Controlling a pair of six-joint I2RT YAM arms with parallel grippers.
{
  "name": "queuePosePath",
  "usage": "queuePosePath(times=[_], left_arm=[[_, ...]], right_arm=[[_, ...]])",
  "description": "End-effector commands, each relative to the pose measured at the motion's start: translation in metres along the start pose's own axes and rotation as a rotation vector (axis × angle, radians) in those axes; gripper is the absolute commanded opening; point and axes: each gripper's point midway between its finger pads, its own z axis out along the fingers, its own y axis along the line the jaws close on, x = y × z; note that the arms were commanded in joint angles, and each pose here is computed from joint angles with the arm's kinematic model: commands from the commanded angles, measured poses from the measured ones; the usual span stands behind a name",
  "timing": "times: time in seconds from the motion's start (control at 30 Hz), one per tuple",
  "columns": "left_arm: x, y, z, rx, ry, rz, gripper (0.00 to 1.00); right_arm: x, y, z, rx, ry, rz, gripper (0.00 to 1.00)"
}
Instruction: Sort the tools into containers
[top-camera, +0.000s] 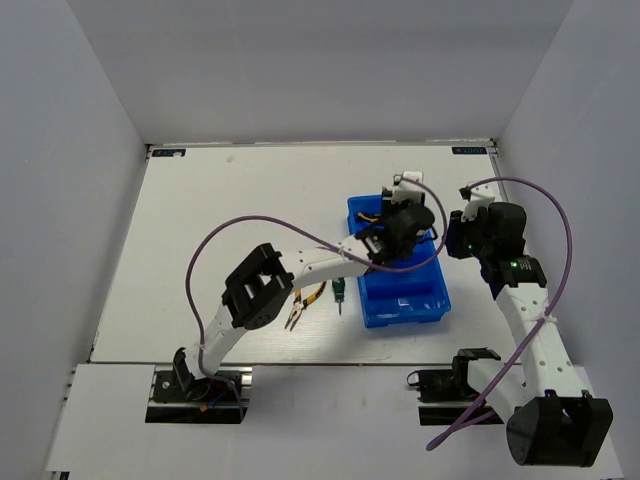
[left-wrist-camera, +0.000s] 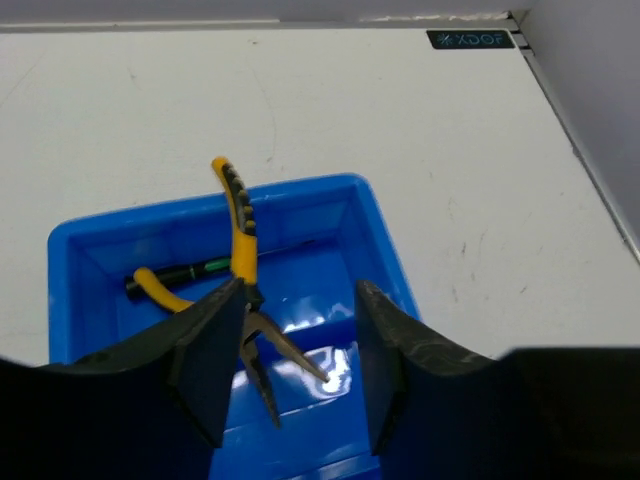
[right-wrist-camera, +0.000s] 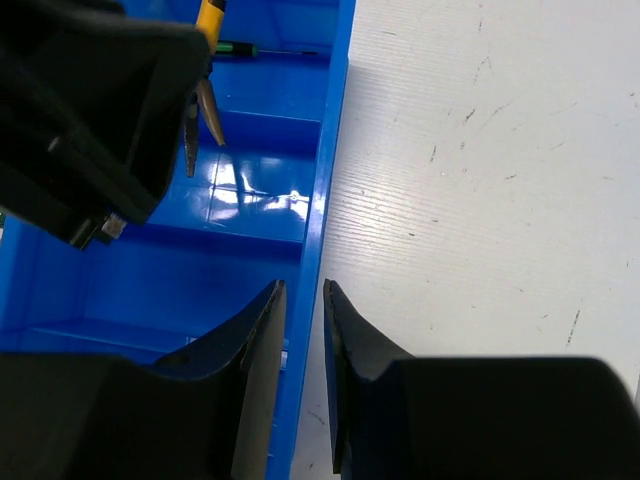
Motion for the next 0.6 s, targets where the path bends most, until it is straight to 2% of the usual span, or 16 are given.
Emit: queuePosePath(times=[0.0,0.03,0.07,0.1,0.2,0.23,0.37,0.5,0.57], left_arm=[[-0.037,-0.008,0.008,0.028,0.087,-0.056,0.6],[-0.013,0.0,0.019,0.004,0.145,-0.002,0.62],[-0.01,-0.007,0.018,0.034,0.17,0.004,0.64],[-0.024,-0.001,0.028,0.035,0.166,-0.018,0.66],[-0.024,0.009,0.04,0.066,0.218,-0.022,0.7],[-0.013,0.014,0.042,0.065,0.264,-0.011,0.7],[-0.001,0.03,0.053,0.089,0.34,-0.01,0.64],[0.002,0.033,0.057,0.145,0.387,-0.02,0.47],[0.012,0.034,0.058,0.169,0.422,-0.01,0.46]], right_arm=[[-0.011,0.0,-0.002,-0.005,-0.051,0.002,0.28],[-0.011,0.0,-0.002,-0.003,-0.051,0.002,0.28],[-0.012,0.0,-0.003,-0.006,-0.056,0.001,0.28],[-0.012,0.001,-0.002,-0.007,-0.053,0.0,0.28],[-0.012,0.0,-0.003,-0.004,-0.056,0.001,0.28],[-0.011,0.0,-0.002,-0.005,-0.052,0.002,0.28],[-0.011,0.001,-0.001,-0.011,-0.049,0.004,0.28],[-0.009,0.002,0.0,-0.015,-0.042,0.009,0.28],[-0.01,0.001,0.001,-0.014,-0.042,0.009,0.28]])
